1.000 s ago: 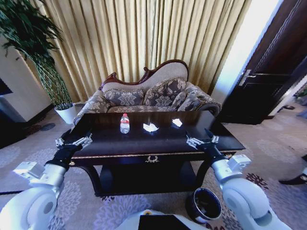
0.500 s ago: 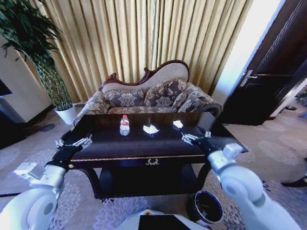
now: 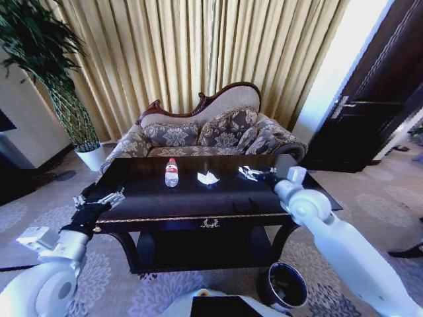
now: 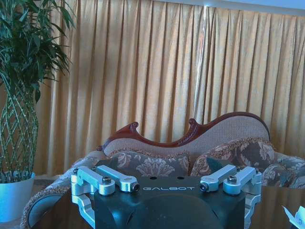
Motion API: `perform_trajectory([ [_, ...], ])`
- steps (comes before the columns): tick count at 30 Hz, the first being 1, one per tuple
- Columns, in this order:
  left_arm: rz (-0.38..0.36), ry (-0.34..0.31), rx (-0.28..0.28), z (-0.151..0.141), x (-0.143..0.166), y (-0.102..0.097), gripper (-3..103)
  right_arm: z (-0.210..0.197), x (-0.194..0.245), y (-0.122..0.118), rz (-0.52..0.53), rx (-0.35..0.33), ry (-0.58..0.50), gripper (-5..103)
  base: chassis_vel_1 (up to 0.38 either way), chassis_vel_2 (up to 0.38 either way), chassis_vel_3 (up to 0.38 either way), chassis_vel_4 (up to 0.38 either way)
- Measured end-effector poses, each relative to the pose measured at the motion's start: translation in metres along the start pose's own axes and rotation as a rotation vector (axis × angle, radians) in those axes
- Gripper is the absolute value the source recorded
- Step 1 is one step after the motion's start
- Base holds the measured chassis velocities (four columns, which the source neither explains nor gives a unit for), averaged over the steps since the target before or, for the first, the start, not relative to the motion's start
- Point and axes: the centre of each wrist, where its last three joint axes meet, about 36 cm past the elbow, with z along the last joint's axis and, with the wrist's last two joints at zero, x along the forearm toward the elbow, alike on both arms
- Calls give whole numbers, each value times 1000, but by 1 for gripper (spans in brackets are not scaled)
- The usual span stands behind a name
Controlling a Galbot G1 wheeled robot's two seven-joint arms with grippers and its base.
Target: Move to the front of the table and place the trash on the table into the trash bin.
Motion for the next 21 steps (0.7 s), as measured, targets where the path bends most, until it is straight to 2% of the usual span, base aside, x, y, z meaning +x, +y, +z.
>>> perform_trajectory([
  [7, 2, -5, 1, -1, -1, -1, 100, 9, -27, -4, 51, 7, 49, 100, 0, 0, 0, 0],
  [8, 1, -5, 1, -1, -1, -1, 100, 16, -43, -5, 76, 10, 77, 100, 0, 0, 0, 0],
  [21, 3, -15, 4, -2, -3, -1, 100, 26, -74, 4, 78, 27, 122, 100, 0, 0, 0, 0],
])
